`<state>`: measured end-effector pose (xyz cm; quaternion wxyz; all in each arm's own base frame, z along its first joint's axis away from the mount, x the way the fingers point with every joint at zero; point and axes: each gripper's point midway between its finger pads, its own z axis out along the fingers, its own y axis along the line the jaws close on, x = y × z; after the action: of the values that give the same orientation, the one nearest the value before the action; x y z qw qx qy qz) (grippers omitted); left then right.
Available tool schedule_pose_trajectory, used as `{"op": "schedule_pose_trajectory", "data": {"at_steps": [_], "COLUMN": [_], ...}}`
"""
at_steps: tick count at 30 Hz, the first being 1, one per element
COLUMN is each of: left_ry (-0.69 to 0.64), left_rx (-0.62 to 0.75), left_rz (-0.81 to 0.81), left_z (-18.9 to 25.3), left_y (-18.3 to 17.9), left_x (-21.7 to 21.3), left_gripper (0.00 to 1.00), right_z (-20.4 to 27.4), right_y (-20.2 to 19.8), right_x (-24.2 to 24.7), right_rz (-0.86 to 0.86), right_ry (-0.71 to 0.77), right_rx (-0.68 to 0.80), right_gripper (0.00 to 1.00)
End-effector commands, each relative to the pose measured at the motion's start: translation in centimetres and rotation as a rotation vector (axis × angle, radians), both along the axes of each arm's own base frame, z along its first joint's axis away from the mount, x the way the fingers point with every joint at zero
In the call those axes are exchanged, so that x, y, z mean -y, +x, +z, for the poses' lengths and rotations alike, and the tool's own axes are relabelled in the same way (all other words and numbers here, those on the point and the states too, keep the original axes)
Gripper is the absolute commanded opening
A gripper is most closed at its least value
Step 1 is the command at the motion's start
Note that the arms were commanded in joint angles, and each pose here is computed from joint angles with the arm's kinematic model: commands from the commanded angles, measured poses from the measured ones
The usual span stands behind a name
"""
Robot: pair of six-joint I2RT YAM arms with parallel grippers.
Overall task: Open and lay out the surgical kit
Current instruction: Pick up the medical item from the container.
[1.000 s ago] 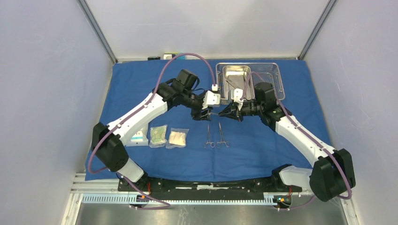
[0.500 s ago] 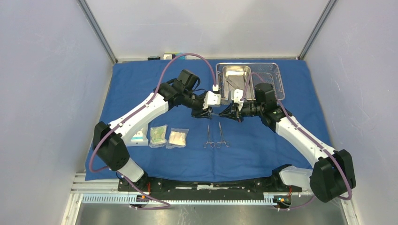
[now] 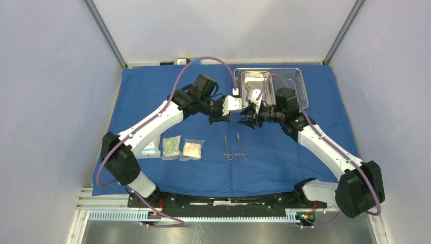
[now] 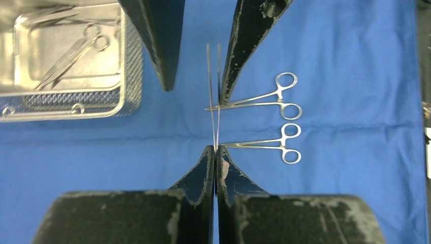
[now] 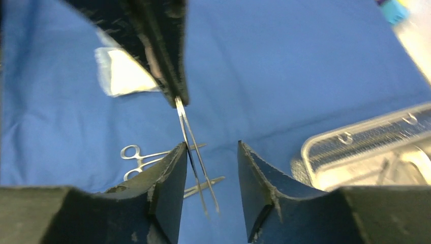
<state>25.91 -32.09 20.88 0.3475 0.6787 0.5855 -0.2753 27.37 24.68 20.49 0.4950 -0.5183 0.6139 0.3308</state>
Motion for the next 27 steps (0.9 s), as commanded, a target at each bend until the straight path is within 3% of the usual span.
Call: {"op": "schedule_pose_trajectory", "data": {"at_steps": [1, 4, 9, 16, 27], "left_ry": [-0.029, -0.013, -0.006, -0.009, 0.004], "left_rx": [0.081, 0.159, 0.370, 0.652, 0.982], "left_rz": [0.243, 0.448, 0.651, 0.763, 0.820], "left_z": [3.0, 4.1, 5.5, 5.5, 7.0], "left_y": [3.3, 6.0, 7.6, 6.9, 7.0], "left_x": [-0.6, -2.1, -4.1, -5.7, -6.6], "left_gripper": [0.02, 0.02, 0.02, 0.02, 0.02], "right_z": [5.1, 8.0, 10.4, 7.6, 5.4], "right_y": [5.9, 8.0, 9.5, 8.5, 6.1], "right_x": [1.5, 2.1, 1.7, -0.1, -1.3], "right_rz": [-0.302, -0.424, -0.551, -0.512, -0.413], "right_ry": [0.031, 0.081, 0.256, 0.457, 0.639], "right_rx": [0.065, 0.057, -0.116, -0.461, -0.744], "right_gripper": [0.52, 0.65, 0.66, 0.65, 0.62]}}
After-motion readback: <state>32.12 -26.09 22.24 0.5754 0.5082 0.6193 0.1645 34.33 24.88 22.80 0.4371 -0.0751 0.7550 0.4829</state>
